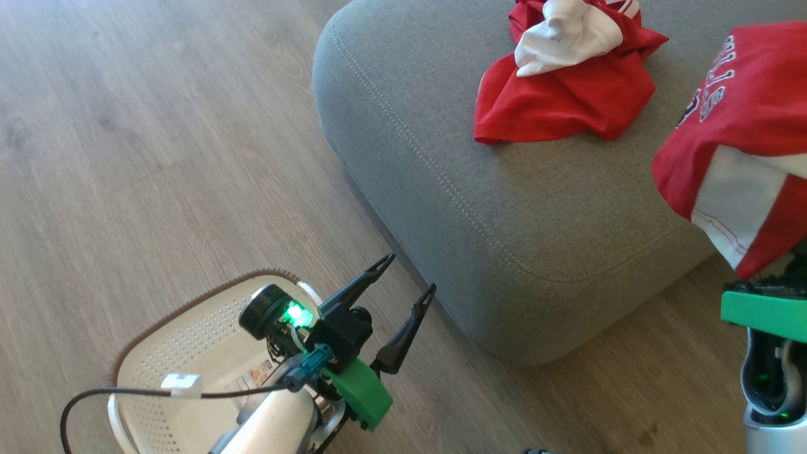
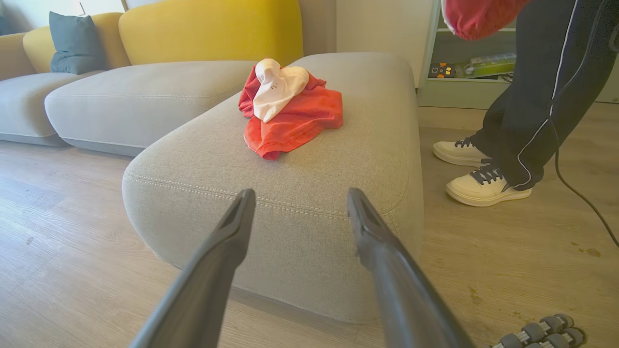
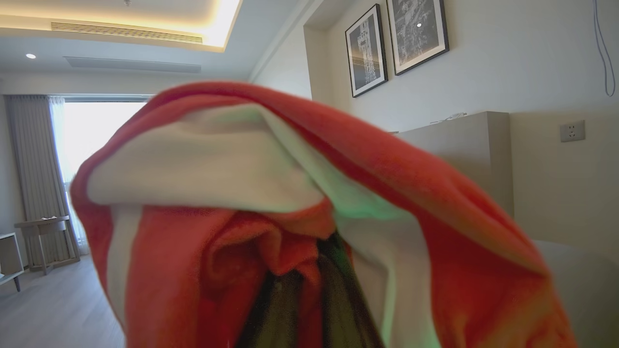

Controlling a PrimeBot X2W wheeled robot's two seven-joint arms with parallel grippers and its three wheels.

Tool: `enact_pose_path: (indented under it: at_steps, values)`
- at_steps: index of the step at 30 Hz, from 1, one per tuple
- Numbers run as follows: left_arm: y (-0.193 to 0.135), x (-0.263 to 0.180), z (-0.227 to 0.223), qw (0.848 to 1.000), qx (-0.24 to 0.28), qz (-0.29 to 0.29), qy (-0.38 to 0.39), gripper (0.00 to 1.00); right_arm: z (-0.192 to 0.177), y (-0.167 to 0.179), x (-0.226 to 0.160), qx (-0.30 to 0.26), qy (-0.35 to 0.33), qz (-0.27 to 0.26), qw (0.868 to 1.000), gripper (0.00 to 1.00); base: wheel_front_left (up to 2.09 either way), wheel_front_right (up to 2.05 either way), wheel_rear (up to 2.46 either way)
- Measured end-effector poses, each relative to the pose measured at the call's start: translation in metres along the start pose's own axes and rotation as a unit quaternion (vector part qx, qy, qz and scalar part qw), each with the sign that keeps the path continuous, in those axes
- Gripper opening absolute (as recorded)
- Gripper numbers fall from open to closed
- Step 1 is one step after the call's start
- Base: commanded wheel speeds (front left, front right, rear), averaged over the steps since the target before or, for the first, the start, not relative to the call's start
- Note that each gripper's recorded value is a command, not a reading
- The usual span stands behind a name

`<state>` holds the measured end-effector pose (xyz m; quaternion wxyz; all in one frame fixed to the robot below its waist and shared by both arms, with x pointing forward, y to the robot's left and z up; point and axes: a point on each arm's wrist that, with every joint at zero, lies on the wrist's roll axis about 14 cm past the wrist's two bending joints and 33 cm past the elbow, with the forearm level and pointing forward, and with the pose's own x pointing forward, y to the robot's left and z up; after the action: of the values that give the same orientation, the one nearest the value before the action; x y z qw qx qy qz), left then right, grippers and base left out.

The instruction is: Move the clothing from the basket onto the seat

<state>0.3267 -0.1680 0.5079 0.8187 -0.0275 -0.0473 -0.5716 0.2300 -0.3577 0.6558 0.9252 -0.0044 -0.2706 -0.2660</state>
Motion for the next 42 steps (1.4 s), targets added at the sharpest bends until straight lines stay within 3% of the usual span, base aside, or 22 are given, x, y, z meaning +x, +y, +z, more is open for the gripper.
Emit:
enact_pose_path:
  at_steps: [18, 25, 31, 35, 42]
  values:
    - [0.008, 0.000, -0.022, 1.000, -0.016, -0.014, 0.016, 1.00, -0.012, -0.023, -0.002, -0.012, 0.021, -0.042, 0.999, 0.00, 0.00, 0.00, 0.00]
    - [0.019, -0.004, -0.042, 0.999, -0.024, -0.020, 0.028, 1.00, -0.045, -0.032, -0.002, -0.006, 0.069, -0.066, 0.995, 0.00, 0.00, 0.00, 0.00]
    - [0.026, -0.007, -0.064, 0.998, -0.033, -0.033, 0.041, 1.00, -0.076, -0.017, 0.036, -0.016, 0.084, -0.050, 0.995, 0.00, 0.00, 0.00, 0.00]
    - [0.033, -0.012, -0.075, 0.998, -0.046, -0.028, 0.044, 1.00, -0.094, -0.008, 0.063, -0.058, 0.093, -0.034, 0.993, 0.00, 0.00, 0.00, 0.00]
    - [0.054, -0.023, -0.095, 0.997, -0.044, -0.014, 0.059, 1.00, -0.126, 0.044, 0.122, -0.069, 0.087, 0.025, 0.993, 0.00, 0.00, 0.00, 0.00]
